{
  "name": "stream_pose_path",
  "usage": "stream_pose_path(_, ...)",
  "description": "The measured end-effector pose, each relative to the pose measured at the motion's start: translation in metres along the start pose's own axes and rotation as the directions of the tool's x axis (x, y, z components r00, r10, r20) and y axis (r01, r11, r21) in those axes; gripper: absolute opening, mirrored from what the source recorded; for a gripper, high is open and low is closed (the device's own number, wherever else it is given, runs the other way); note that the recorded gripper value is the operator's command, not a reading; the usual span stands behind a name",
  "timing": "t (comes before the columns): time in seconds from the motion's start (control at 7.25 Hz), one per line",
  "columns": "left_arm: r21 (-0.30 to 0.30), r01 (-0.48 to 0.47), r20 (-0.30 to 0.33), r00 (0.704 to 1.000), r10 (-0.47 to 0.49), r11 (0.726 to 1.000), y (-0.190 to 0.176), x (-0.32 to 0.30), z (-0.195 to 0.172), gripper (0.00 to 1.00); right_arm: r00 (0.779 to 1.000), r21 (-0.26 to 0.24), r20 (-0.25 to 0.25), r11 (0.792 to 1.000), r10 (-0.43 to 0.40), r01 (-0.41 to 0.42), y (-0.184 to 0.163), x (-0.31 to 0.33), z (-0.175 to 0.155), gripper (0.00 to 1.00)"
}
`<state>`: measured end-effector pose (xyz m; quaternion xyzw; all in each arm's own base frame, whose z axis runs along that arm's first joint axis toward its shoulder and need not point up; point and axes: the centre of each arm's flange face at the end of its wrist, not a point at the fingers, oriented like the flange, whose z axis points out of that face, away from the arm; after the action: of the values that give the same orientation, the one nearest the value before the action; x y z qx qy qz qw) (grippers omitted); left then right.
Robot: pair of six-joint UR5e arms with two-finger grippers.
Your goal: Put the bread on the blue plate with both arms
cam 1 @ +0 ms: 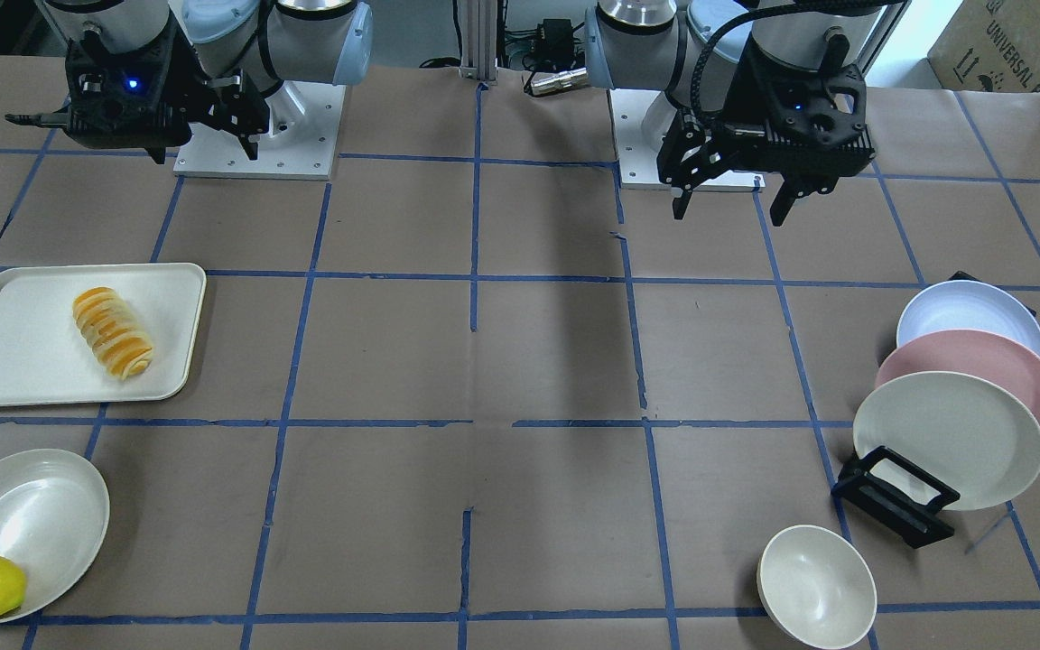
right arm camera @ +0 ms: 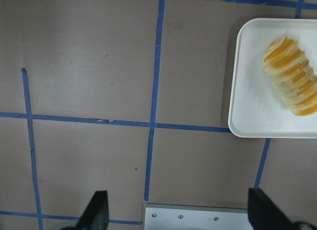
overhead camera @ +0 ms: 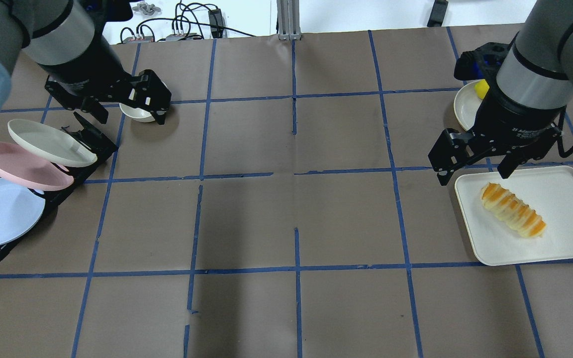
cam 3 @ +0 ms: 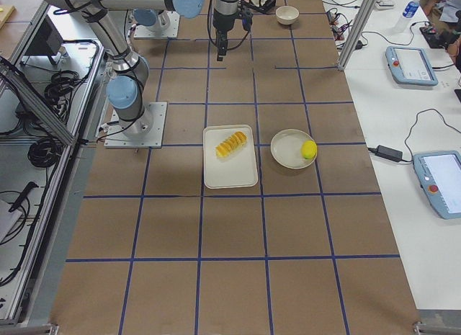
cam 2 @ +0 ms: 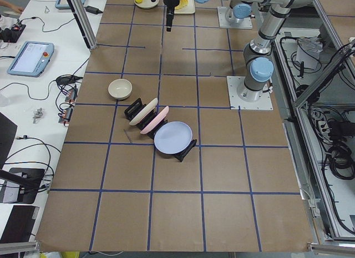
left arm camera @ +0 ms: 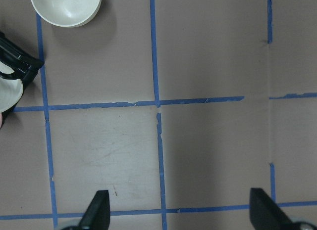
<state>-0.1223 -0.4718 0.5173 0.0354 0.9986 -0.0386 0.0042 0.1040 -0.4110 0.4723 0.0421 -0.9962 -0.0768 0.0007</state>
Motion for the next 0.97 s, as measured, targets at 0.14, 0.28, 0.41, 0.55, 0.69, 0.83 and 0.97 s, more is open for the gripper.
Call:
stream_pose_path(0.14, 0.002, -0.010, 0.004, 1.000, 0.010, 1.000, 0.003, -0.031, -0.007, 1.00, 1.000, 0.000, 0.000, 1.000, 0.000, 0.000, 0.000, 0.000, 0.000, 1.00)
stream_pose_path(0.28, 0.000, -0.015, 0.010, 1.000, 0.015, 1.000, 0.005, -0.065, -0.010, 1.00, 1.000, 0.000, 0.000, 1.000, 0.000, 0.000, 0.000, 0.000, 0.000, 1.00)
stream_pose_path(0.41, -0.010, -0.015, 0.010, 1.000, 0.015, 1.000, 0.007, -0.104, -0.011, 1.00, 1.000, 0.000, 0.000, 1.000, 0.000, 0.000, 0.000, 0.000, 0.000, 1.00)
stream_pose_path(0.55, -0.018, -0.026, 0.005, 1.000, 0.026, 0.999, 0.011, -0.148, -0.009, 1.00, 1.000, 0.000, 0.000, 1.000, 0.000, 0.000, 0.000, 0.000, 0.000, 1.00)
stream_pose_path(0.69, -0.019, -0.041, -0.005, 0.999, 0.040, 0.999, 0.018, -0.191, -0.008, 1.00, 1.000, -0.001, 0.000, 1.000, 0.000, 0.000, 0.000, 0.000, 0.000, 1.00)
stream_pose_path(0.83, -0.023, -0.048, -0.019, 0.999, 0.048, 0.999, 0.030, -0.235, -0.005, 1.00, 1.000, -0.002, 0.004, 1.000, -0.002, 0.002, -0.001, 0.000, 0.001, 1.00)
stream_pose_path(0.97, -0.034, -0.052, -0.036, 0.998, 0.051, 0.998, 0.044, -0.280, 0.000, 1.00, 1.000, -0.007, 0.011, 1.000, -0.006, 0.006, -0.001, -0.001, 0.003, 1.00)
